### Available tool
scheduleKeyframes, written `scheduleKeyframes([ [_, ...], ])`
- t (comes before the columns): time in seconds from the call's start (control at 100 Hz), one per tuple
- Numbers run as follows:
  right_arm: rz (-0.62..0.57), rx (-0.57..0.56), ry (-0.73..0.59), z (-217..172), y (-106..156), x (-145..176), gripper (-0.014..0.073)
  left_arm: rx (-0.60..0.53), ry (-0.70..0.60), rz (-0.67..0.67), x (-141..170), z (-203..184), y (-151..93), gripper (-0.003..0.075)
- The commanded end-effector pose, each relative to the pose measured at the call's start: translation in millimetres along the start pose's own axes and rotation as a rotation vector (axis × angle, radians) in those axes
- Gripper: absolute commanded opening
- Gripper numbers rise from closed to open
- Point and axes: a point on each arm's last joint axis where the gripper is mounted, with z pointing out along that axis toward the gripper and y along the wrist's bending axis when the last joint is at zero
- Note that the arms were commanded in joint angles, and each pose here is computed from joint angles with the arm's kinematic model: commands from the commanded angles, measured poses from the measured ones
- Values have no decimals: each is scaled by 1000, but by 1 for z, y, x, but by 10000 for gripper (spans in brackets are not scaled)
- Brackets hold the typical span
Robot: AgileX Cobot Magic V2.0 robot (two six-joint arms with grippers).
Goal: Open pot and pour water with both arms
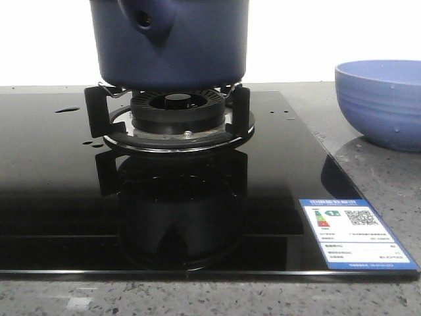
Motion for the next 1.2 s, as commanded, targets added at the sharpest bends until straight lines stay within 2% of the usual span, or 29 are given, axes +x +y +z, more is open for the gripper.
scheduleKeyframes([
  [0.0,0,34,-94,-9,-2,-3,-66,-2,-64,-53,-2,-9,-3,-19],
  [0.26,1,26,-69,-10,-2,11,-66,18,-118,-122,-2,-17,-7,-19],
  [0.94,1,26,-69,-10,-2,11,-66,20,-118,-122,-2,-17,-7,-19],
  [1.1,1,26,-69,-10,-2,11,-66,-22,-138,-180,-4,-17,-3,-19],
  [1.19,1,26,-69,-10,-2,11,-66,-50,-124,-159,-2,-16,0,-19],
])
